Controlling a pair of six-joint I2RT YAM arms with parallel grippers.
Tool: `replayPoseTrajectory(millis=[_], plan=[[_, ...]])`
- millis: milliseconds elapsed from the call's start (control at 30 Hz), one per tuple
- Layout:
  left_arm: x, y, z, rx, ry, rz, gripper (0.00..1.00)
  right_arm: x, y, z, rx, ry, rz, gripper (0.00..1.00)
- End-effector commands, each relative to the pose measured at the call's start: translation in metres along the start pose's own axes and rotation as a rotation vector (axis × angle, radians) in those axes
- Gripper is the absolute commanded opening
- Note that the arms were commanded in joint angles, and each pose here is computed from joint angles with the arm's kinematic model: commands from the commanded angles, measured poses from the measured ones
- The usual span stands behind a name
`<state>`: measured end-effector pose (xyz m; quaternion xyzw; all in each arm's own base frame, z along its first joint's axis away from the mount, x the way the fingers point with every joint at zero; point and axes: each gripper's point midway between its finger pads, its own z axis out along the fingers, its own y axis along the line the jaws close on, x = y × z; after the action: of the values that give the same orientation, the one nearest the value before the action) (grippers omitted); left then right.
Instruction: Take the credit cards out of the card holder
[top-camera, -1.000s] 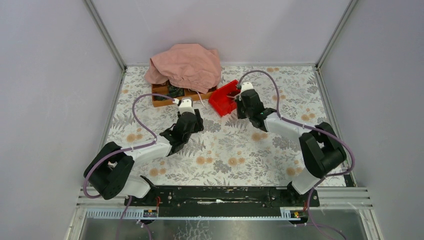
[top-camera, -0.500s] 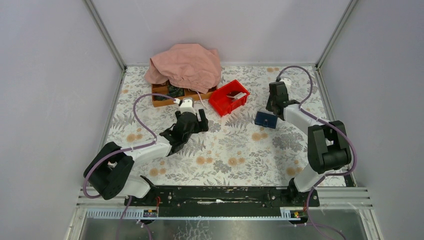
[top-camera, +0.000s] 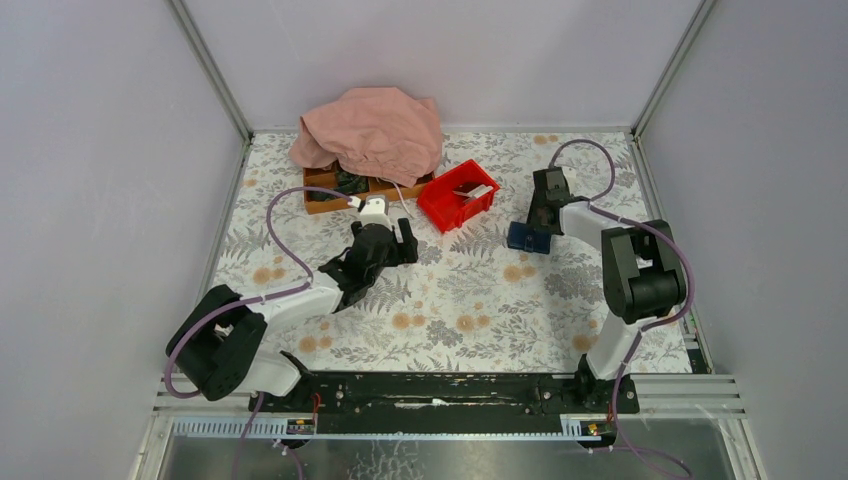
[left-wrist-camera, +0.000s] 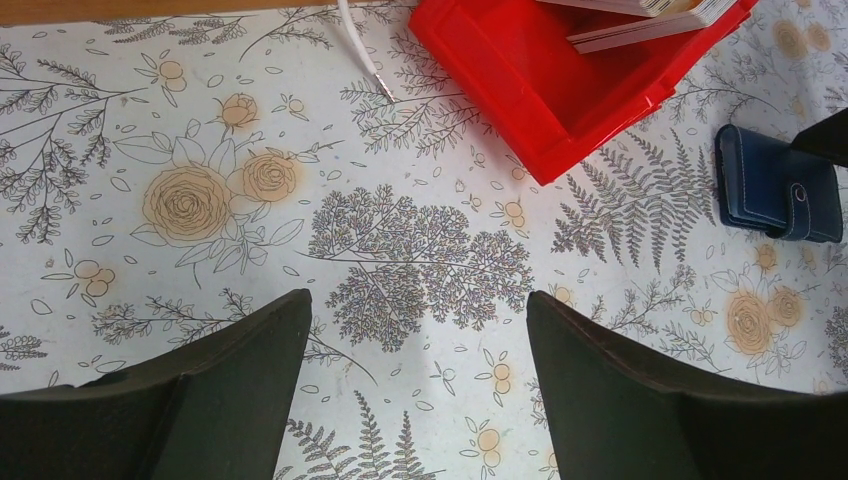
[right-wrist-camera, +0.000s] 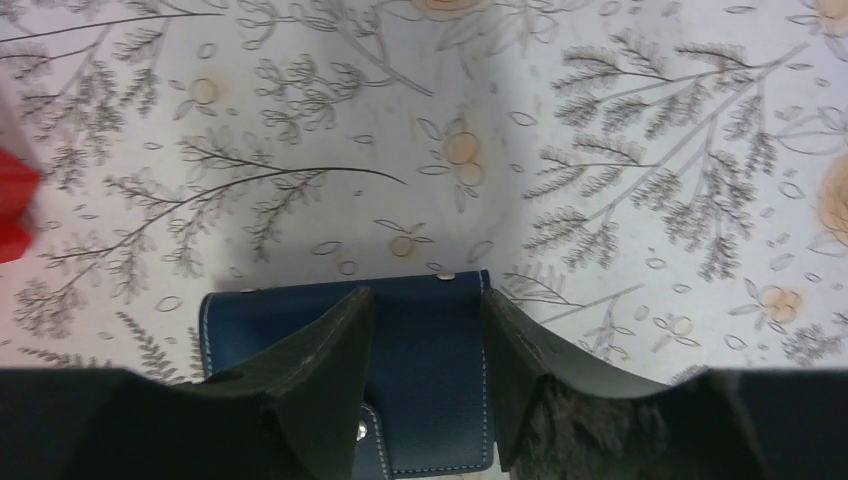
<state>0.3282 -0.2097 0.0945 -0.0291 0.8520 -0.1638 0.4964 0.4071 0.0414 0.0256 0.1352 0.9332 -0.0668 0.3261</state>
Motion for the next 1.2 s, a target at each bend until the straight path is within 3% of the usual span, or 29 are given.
replayPoseTrajectory(millis=[0, 133, 367, 733, 933, 1000, 1067, 1167], plan=[[-0.013, -0.009, 0.000, 0.020, -0.036, -0.009, 0.86, -0.002, 0.029, -0.002, -0.141, 0.028, -0.011, 0.52], [-0.010, -0.010, 0.001, 0.024, -0.028, -0.008, 0.86, 0.018, 0.044, -0.006, -0.228, 0.070, -0.030, 0.52], [-0.008, -0.011, 0.004, 0.028, -0.017, -0.008, 0.86, 0.070, 0.084, -0.024, -0.284, 0.120, -0.204, 0.54], [-0.006, -0.009, 0.006, 0.018, -0.017, 0.002, 0.86, 0.111, 0.143, -0.099, -0.543, 0.078, -0.498, 0.60], [-0.002, -0.008, 0.009, 0.013, -0.008, 0.001, 0.86, 0.071, 0.131, -0.141, -0.535, -0.091, -0.476, 0.60], [-0.002, -0.008, 0.010, 0.009, -0.008, 0.001, 0.86, 0.070, 0.129, -0.151, -0.561, -0.099, -0.466, 0.52], [-0.002, -0.008, 0.010, 0.009, -0.009, 0.002, 0.86, 0.077, 0.127, -0.155, -0.583, -0.076, -0.465, 0.30], [-0.003, -0.008, 0.009, 0.007, -0.009, 0.001, 0.86, 0.092, 0.118, -0.152, -0.574, -0.039, -0.456, 0.06]])
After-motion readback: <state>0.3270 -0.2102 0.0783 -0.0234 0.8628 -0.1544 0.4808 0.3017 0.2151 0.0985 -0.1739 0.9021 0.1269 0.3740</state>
